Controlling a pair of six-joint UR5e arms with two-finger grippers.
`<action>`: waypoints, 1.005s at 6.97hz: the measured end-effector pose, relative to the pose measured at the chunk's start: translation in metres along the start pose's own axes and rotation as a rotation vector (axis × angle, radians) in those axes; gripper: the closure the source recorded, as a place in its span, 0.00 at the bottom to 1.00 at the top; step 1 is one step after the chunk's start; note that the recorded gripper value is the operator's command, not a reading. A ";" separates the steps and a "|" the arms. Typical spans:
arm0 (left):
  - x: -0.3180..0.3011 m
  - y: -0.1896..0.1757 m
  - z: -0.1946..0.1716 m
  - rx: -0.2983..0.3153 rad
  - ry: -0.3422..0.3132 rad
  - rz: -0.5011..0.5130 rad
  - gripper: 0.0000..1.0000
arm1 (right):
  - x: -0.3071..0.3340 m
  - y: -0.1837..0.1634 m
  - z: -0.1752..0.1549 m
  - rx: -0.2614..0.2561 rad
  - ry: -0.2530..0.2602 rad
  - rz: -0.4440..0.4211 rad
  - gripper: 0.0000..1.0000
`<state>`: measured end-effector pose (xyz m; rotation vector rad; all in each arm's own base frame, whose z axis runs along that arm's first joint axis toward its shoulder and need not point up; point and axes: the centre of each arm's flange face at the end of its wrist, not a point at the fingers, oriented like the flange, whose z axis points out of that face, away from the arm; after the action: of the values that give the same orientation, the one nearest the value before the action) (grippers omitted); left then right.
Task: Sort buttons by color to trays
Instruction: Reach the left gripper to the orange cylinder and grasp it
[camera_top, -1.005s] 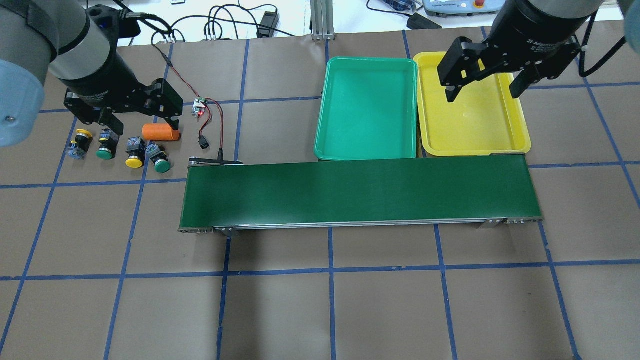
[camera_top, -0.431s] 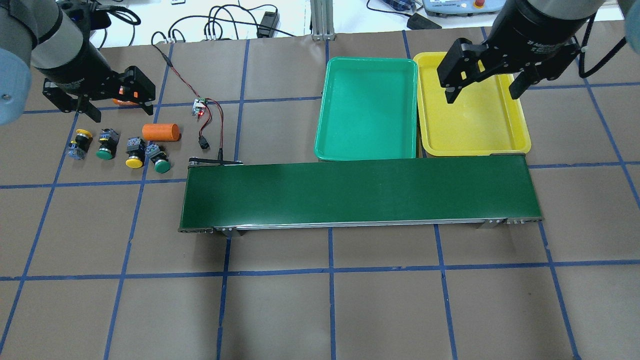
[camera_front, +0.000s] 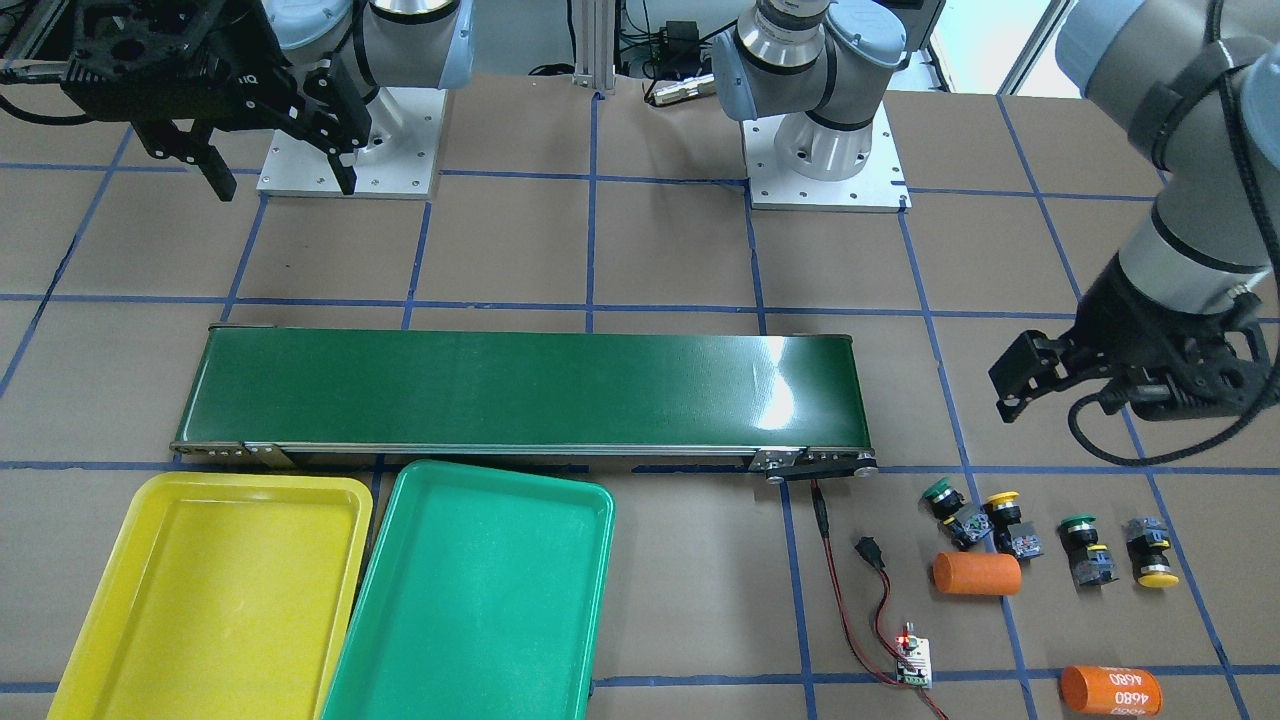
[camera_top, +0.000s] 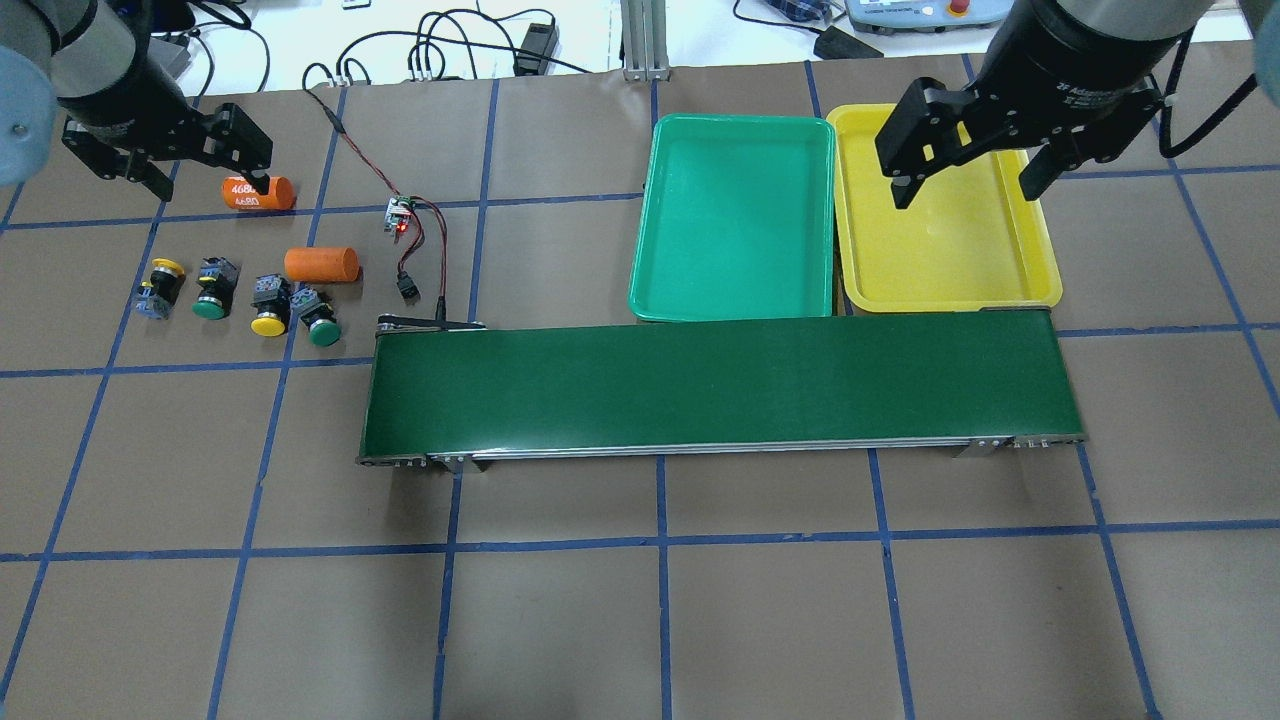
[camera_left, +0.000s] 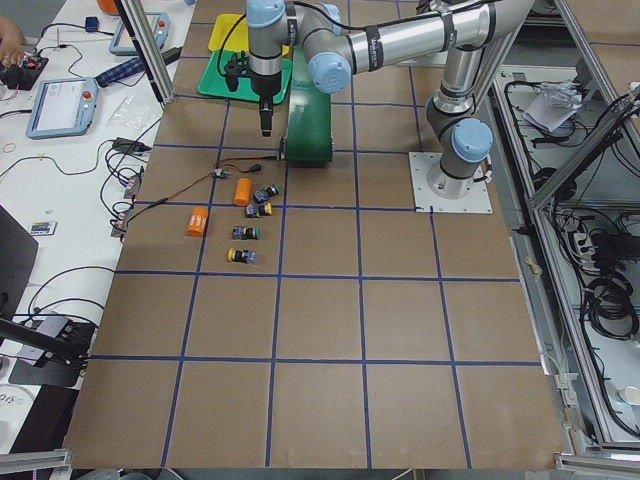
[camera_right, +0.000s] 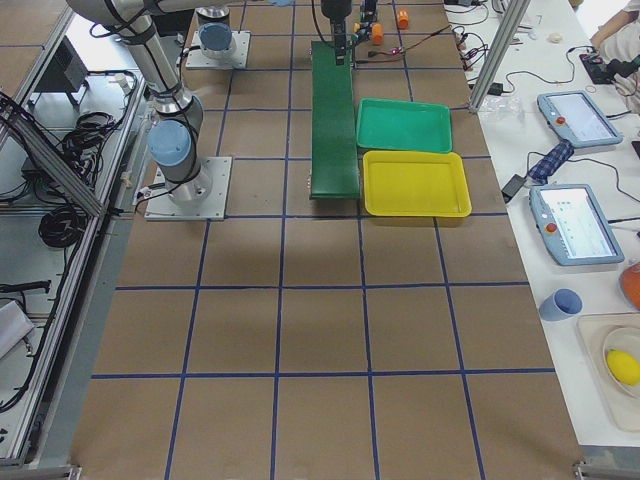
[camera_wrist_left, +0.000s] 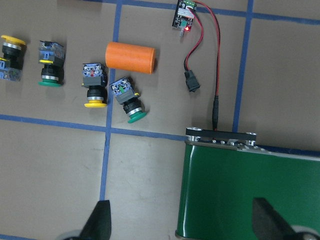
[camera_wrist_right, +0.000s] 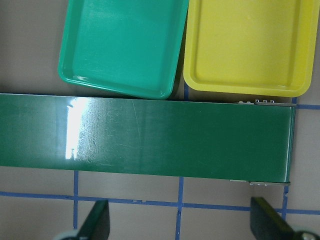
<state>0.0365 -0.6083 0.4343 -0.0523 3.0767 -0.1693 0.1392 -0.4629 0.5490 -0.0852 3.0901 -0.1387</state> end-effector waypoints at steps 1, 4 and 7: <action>-0.020 -0.030 0.012 0.005 0.001 0.031 0.00 | 0.000 0.000 0.000 0.000 -0.001 0.000 0.00; -0.080 -0.102 0.085 0.006 0.018 0.032 0.00 | 0.000 0.000 0.000 -0.003 -0.002 0.000 0.00; -0.111 -0.162 0.164 0.033 0.012 0.060 0.00 | 0.000 0.001 0.000 -0.005 -0.003 0.000 0.00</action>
<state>0.1618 -0.7831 0.2962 0.0427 3.0819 -0.2183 0.1394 -0.4623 0.5486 -0.0856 3.0872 -0.1311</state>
